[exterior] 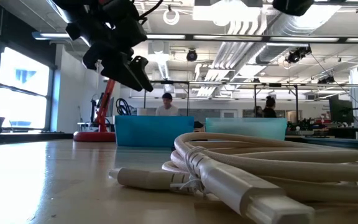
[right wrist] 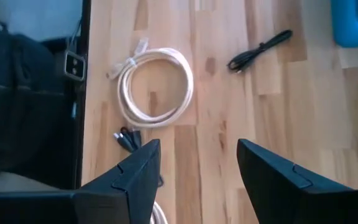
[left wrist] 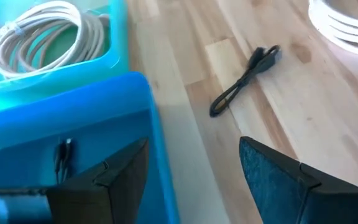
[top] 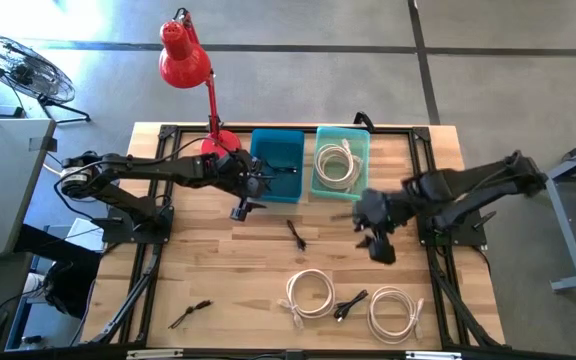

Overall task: Pick & Place USB Port
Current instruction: Put the black charger cable into the blue bin

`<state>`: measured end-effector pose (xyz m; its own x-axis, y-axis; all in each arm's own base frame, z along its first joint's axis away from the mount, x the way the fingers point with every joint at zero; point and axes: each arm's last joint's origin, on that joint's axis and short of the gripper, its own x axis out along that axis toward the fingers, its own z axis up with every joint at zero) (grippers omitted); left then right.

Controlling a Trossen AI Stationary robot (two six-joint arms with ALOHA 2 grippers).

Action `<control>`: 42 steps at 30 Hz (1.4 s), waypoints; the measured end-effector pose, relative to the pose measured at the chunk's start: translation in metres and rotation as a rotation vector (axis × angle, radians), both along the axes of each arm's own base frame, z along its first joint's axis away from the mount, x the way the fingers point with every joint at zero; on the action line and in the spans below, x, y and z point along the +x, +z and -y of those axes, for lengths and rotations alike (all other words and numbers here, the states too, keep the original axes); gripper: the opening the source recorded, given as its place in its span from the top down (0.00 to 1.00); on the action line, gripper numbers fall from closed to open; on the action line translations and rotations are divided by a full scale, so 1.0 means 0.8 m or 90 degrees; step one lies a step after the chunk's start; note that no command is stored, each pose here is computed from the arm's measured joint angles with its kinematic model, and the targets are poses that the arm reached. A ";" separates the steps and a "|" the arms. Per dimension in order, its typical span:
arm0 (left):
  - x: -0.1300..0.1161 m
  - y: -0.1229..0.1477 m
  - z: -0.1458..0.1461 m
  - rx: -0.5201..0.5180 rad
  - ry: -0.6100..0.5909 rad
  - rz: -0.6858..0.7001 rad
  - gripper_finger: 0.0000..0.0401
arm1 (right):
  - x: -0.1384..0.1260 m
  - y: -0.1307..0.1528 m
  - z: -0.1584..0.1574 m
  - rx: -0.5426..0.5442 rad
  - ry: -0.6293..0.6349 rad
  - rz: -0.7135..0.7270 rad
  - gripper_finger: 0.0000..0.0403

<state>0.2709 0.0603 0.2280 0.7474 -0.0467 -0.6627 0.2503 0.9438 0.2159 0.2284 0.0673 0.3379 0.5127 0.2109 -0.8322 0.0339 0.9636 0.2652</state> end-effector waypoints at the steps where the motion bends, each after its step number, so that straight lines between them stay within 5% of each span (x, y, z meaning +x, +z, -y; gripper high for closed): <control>1: 0.001 0.000 0.002 -0.003 -0.004 0.000 0.39 | 0.000 -0.002 -0.008 -0.013 -0.001 -0.002 0.49; 7: 0.004 0.000 0.024 -0.006 -0.042 -0.001 0.39 | 0.011 -0.029 -0.052 -0.095 0.033 -0.031 0.49; 22: 0.007 0.000 0.050 -0.044 -0.048 -0.007 0.39 | 0.036 -0.126 -0.156 -0.018 0.056 -0.217 0.49; 42: 0.014 0.007 0.081 -0.112 -0.077 0.032 0.39 | 0.051 -0.208 -0.182 -0.085 0.087 -0.329 0.49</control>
<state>0.2824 -0.0048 0.2338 0.7608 -0.2500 -0.5989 0.3575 0.9316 0.0652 0.2689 0.2128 0.1715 0.0060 0.1222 -0.9925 -0.0010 0.9925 0.1222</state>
